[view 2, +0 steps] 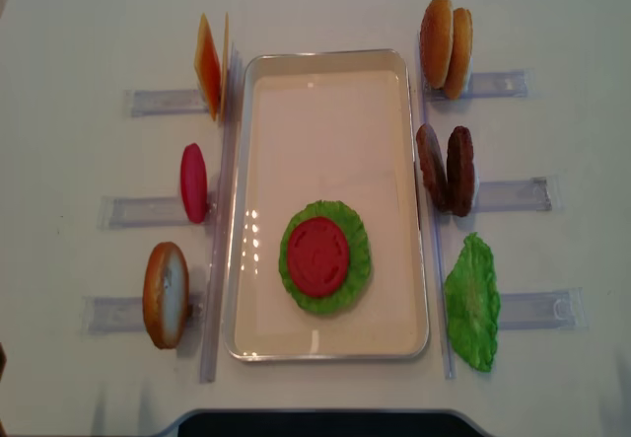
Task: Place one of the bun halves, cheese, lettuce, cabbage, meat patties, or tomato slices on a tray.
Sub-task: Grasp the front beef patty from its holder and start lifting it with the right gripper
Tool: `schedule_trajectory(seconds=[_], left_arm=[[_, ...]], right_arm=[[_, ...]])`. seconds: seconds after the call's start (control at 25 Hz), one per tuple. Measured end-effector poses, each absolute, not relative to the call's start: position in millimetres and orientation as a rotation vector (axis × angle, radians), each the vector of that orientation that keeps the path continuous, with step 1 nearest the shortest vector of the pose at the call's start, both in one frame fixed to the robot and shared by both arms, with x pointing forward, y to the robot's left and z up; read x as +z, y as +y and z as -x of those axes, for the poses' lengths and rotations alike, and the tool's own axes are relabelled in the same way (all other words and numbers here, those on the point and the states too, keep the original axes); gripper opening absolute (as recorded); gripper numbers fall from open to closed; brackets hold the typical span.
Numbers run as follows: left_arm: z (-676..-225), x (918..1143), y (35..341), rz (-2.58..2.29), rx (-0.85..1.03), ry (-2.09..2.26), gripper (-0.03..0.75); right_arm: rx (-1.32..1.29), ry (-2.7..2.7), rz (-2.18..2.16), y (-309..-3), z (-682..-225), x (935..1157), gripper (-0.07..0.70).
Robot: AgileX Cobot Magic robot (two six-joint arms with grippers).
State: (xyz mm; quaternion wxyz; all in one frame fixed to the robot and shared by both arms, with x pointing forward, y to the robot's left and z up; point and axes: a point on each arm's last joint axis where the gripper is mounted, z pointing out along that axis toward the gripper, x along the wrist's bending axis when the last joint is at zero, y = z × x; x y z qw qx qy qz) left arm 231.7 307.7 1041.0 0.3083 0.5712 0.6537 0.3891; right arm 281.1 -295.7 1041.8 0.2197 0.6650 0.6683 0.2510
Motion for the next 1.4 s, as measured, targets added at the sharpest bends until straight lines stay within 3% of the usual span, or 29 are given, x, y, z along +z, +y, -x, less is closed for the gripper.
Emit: schedule_trajectory(seconds=[0.6, 0.96, 1.4], left_arm=[[-232, 1041, 308, -1.510, 1.029, 1.728, 0.390], [-232, 1041, 308, -1.510, 1.029, 1.728, 0.379], [-232, 1041, 308, -1.510, 1.029, 1.728, 0.354]], right_arm=[[0.352, 2.228, -1.976, -283, -384, 1048, 0.509], [0.328, 2.254, -2.013, -277, -444, 1066, 0.509], [0.290, 2.310, -2.101, -269, -509, 1060, 0.509]])
